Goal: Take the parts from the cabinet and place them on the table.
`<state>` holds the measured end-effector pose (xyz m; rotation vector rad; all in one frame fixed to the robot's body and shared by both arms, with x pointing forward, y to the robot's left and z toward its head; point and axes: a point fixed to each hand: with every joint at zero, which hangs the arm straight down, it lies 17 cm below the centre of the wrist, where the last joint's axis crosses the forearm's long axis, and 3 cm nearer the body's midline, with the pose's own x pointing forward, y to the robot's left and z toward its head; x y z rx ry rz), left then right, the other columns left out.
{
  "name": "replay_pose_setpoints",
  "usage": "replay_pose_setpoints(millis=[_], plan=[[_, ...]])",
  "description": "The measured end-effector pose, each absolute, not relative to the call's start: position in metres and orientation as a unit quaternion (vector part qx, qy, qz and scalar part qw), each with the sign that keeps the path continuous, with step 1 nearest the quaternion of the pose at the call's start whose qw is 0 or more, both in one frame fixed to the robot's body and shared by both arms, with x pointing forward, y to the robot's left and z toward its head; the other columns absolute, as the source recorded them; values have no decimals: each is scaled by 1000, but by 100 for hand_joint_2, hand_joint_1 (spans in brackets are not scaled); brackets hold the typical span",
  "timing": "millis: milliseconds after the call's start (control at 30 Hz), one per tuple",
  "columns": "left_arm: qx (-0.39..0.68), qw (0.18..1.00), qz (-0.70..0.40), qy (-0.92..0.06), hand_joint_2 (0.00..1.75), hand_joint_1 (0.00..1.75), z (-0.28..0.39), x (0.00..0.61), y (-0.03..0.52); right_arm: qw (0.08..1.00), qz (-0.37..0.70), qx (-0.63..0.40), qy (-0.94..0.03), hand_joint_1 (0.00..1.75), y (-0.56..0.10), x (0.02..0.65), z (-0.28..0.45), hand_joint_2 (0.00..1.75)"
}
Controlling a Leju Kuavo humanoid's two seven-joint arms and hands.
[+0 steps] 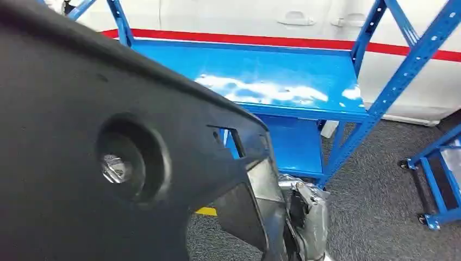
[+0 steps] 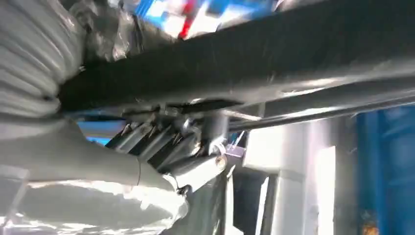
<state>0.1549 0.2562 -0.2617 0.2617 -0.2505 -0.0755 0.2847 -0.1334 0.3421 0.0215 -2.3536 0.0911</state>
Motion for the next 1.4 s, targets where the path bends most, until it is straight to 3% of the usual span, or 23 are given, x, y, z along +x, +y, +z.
replay_pose_setpoints(millis=[133, 200, 333, 467, 1400], plan=[[144, 980, 12, -134, 175, 0, -229, 251, 285, 394, 32, 157, -905, 175, -92, 289, 338, 175], [134, 978, -5, -160, 175, 0, -215, 286, 289, 393, 36, 157, -905, 175, -83, 289, 335, 175], [137, 960, -73, -232, 175, 0, -233, 242, 267, 386, 0, 73, -920, 175, -106, 293, 330, 175], [104, 972, -80, -195, 175, 0, -254, 175, 233, 390, 0, 70, -918, 175, -106, 294, 326, 175], [97, 979, -66, -170, 175, 0, -259, 154, 226, 392, 16, 90, -915, 175, -81, 306, 326, 175]])
